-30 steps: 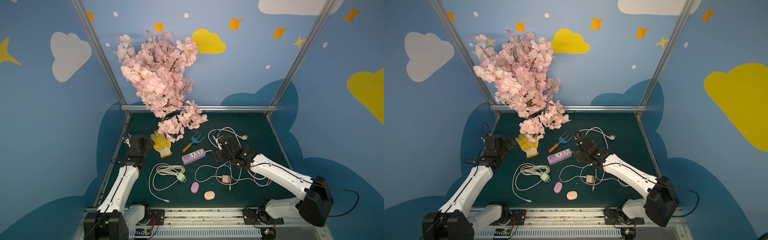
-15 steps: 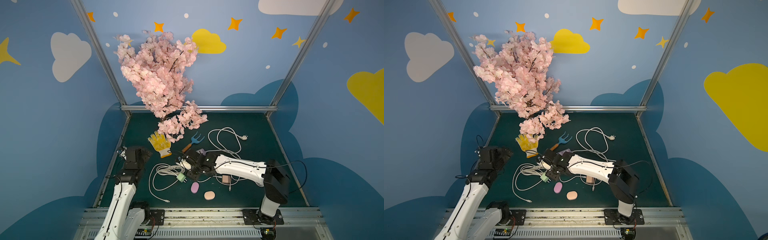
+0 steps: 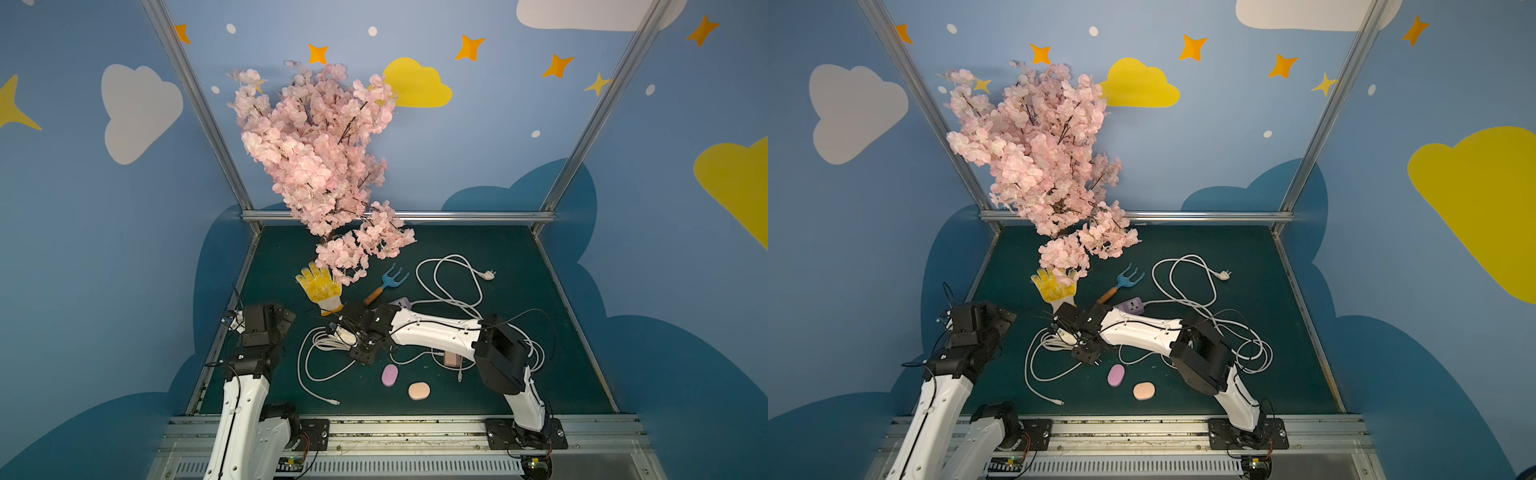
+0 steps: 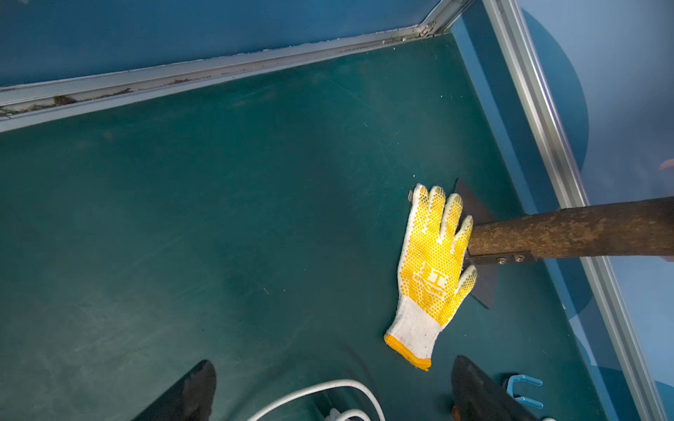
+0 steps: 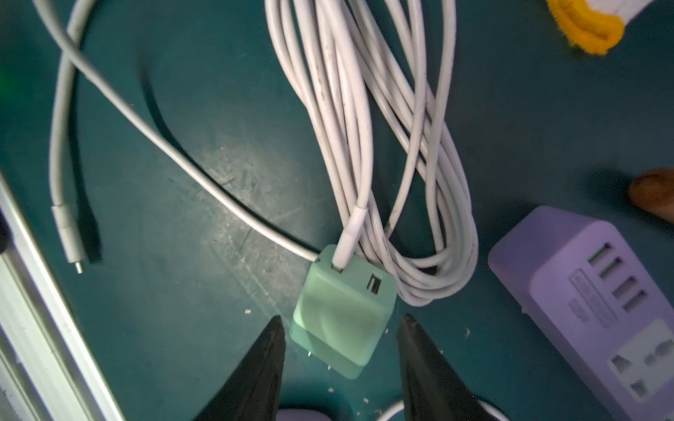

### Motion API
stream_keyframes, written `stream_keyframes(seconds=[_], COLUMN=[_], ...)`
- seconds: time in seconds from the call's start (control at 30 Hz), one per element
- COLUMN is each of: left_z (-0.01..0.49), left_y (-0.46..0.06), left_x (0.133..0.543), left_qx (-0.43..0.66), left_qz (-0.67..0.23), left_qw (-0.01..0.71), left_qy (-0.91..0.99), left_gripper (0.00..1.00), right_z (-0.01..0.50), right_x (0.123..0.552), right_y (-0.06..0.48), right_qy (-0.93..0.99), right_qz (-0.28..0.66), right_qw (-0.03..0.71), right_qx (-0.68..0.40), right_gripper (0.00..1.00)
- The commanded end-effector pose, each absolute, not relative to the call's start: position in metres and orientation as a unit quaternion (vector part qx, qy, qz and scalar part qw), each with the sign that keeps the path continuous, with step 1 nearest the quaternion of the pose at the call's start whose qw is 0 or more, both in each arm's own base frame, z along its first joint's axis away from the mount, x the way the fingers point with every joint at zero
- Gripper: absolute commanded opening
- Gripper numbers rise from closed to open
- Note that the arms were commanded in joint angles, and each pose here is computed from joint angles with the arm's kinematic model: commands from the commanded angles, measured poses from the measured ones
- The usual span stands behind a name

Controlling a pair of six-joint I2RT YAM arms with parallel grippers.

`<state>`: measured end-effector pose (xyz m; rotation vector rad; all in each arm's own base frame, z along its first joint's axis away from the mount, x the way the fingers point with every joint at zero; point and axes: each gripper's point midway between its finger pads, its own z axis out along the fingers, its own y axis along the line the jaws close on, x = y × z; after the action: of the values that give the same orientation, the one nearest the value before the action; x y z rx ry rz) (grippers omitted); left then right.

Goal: Charge the bluetooth headset
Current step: Pick up the plug from the center of the board.

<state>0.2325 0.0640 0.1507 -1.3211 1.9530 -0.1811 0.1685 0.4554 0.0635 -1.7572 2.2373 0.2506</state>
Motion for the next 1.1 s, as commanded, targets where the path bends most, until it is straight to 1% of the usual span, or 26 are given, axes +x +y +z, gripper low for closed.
stream_keyframes(seconds=[0.0, 0.13, 0.23, 0.27, 0.4, 0.6, 0.77, 0.8, 0.97, 1.07], left_z=[0.152, 0.158, 0.159, 0.158, 0.154, 0.153, 0.155, 0.156, 0.159, 0.16], left_y=[0.065, 0.066, 0.065, 0.065, 0.065, 0.064, 0.063, 0.063, 0.063, 0.061], left_x=[0.226, 0.226, 0.226, 0.227, 0.227, 0.228, 0.228, 0.228, 0.23, 0.232], left_qx=[-0.527, -0.523, -0.521, -0.52, -0.522, -0.522, -0.518, -0.519, -0.517, -0.515], left_qz=[-0.075, -0.077, -0.079, -0.08, -0.078, -0.082, -0.083, -0.083, -0.087, -0.091], left_qw=[0.38, 0.388, 0.386, 0.385, 0.378, 0.375, 0.376, 0.376, 0.38, 0.38], left_qy=[0.757, 0.755, 0.757, 0.758, 0.761, 0.762, 0.764, 0.763, 0.763, 0.763], left_gripper=[1.0, 1.0, 1.0, 1.0, 1.0, 1.0, 1.0, 1.0, 1.0, 1.0], right_z=[0.058, 0.053, 0.049, 0.048, 0.044, 0.034, 0.031, 0.03, 0.034, 0.04], right_x=[0.167, 0.169, 0.167, 0.166, 0.161, 0.167, 0.173, 0.174, 0.178, 0.18], right_y=[0.455, 0.458, 0.459, 0.459, 0.457, 0.451, 0.454, 0.454, 0.452, 0.452], right_qy=[0.781, 0.788, 0.792, 0.792, 0.794, 0.798, 0.797, 0.798, 0.802, 0.805], right_qz=[0.072, 0.066, 0.062, 0.059, 0.043, -0.017, -0.046, -0.048, -0.052, -0.046], right_qw=[0.127, 0.118, 0.112, 0.111, 0.106, 0.118, 0.134, 0.135, 0.139, 0.145], right_qx=[-0.608, -0.6, -0.597, -0.598, -0.597, -0.591, -0.588, -0.586, -0.579, -0.574], right_gripper=[0.49, 0.49, 0.55, 0.56, 0.56, 0.52, 0.55, 0.54, 0.4, 0.29])
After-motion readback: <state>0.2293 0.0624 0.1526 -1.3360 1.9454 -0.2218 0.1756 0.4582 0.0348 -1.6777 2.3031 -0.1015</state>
